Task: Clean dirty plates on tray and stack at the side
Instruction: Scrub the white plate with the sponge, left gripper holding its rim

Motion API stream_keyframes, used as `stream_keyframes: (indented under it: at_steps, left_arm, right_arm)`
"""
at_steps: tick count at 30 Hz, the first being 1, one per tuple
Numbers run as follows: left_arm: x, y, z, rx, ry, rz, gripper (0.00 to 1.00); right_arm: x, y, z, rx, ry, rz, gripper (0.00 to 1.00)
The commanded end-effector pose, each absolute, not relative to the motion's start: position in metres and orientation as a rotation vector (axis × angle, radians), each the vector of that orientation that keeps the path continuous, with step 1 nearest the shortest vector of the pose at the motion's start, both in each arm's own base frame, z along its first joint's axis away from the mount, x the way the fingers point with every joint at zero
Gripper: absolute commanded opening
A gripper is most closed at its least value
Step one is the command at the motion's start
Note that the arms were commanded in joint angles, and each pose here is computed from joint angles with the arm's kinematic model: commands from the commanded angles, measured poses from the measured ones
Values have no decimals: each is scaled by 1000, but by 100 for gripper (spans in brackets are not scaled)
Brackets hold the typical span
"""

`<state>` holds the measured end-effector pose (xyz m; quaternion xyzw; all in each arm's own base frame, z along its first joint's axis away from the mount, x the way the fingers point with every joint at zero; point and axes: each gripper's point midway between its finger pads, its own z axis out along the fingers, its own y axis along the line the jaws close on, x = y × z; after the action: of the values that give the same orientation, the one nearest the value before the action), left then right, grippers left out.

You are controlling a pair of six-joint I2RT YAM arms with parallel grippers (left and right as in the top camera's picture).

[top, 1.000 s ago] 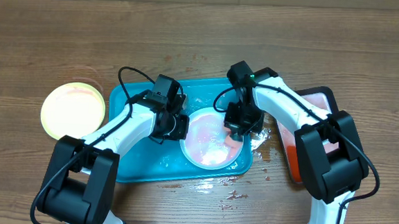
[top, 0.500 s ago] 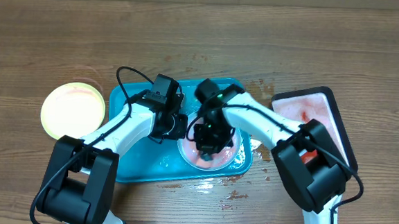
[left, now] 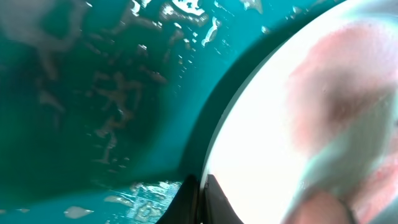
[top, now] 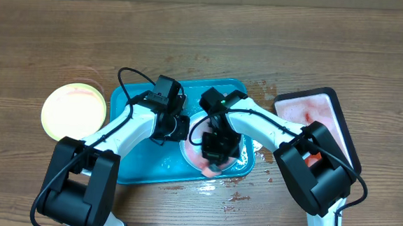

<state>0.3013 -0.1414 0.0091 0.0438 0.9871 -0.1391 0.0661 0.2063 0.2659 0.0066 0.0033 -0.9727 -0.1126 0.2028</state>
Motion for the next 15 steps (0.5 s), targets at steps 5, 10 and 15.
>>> stream_keyframes:
  at_steps: [5, 10, 15]
  left_arm:
    - [303, -134, 5, 94, 2982, -373, 4]
    - [303, -134, 5, 94, 2983, -373, 4]
    - [303, -134, 5, 95, 2983, -372, 4]
  right_arm:
    - [209, 174, -14, 35, -2815, 361, 4]
    - [225, 174, -18, 3, -2893, 400, 4]
    - [241, 161, -17, -127, -2967, 527, 4]
